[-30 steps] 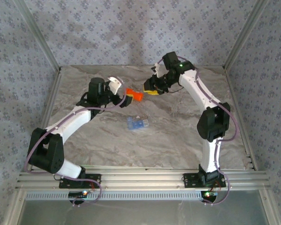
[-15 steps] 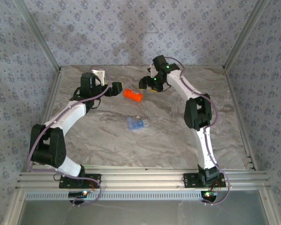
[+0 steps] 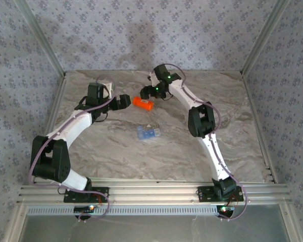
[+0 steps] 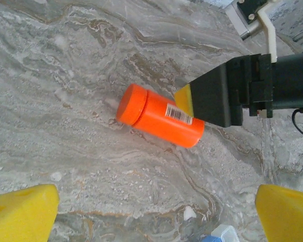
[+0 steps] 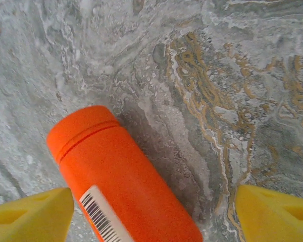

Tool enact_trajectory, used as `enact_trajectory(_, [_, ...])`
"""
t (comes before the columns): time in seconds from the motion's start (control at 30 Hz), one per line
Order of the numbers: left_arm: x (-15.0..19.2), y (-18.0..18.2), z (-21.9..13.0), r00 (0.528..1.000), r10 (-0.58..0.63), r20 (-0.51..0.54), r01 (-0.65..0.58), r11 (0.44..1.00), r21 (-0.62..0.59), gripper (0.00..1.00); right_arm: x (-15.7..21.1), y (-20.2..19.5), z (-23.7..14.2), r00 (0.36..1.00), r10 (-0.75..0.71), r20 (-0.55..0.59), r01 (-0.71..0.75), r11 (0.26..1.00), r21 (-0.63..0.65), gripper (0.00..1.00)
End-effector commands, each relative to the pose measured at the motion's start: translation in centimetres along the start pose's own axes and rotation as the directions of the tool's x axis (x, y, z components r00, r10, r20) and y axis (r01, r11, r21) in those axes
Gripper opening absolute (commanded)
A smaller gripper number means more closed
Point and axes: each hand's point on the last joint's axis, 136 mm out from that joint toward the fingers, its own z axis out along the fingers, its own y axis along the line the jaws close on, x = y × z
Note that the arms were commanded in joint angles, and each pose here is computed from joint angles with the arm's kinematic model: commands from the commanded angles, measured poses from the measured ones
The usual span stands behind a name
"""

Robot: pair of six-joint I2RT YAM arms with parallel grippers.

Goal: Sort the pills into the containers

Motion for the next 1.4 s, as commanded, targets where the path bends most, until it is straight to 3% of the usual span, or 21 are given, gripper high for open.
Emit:
enact_trajectory(0.0, [0.1, 0.3, -1.5, 1.000, -0.018, 0.011, 0.018, 1.000, -0.015, 0.99, 0.9, 1.5, 1.2, 0.986, -0.161, -0.031, 0.162, 0.986, 0.045, 0.86])
enact_trajectory(0.23, [0.7, 0.8, -1.9, 0.999, -0.037, 0.011, 0.038, 0.999, -0.020, 1.00, 3.8, 1.9, 3.0, 0.952, -0.273, -0.137, 0.291, 0.947, 0.137, 0.87])
enact_trajectory(0.43, [0.8, 0.9, -2.1, 0.999, -0.047, 0.008, 0.047, 0.999, -0.015, 1.00, 4.0, 1.7, 3.9, 0.935, -0.316, -0.159, 0.346, 0.909, 0.232, 0.82])
enact_trajectory(0.5, [0.8, 0.9, -2.2, 0.999, -0.048, 0.008, 0.048, 0.999, -0.016, 1.00, 4.0, 1.6, 4.1, 0.937, -0.307, -0.164, 0.341, 0.906, 0.250, 0.76])
enact_trajectory(0.6, [0.6, 0.8, -2.2, 0.999, -0.048, 0.012, 0.048, 0.999, -0.014, 0.99, 3.9, 1.0, 3.5, 0.943, -0.284, -0.172, 0.323, 0.904, 0.279, 0.53])
enact_trajectory(0.67, [0.5, 0.7, -2.2, 0.999, -0.051, 0.018, 0.051, 0.999, -0.008, 0.99, 3.8, 0.4, 2.4, 0.955, -0.243, -0.172, 0.286, 0.910, 0.299, 0.40])
enact_trajectory(0.8, [0.2, 0.5, -1.9, 0.998, -0.063, 0.028, 0.062, 0.998, 0.012, 1.00, 3.6, -2.2, -0.9, 0.986, -0.087, -0.140, 0.131, 0.930, 0.343, 0.33])
enact_trajectory(0.93, [-0.1, 0.1, -1.7, 0.998, -0.060, 0.034, 0.058, 0.998, 0.036, 0.99, 4.8, -5.6, -5.3, 0.993, 0.093, -0.071, -0.059, 0.923, 0.379, 0.32])
enact_trajectory(1.1, [-0.4, -0.2, -1.1, 0.998, -0.057, 0.035, 0.056, 0.997, 0.053, 0.99, 9.4, -8.9, -9.9, 0.950, 0.312, -0.010, -0.283, 0.873, 0.398, 0.33])
enact_trajectory(1.37, [-0.8, -1.2, -0.1, 0.999, -0.040, 0.026, 0.038, 0.995, 0.094, 1.00, 17.6, -9.4, -12.0, 0.902, 0.431, -0.031, -0.366, 0.800, 0.476, 0.35])
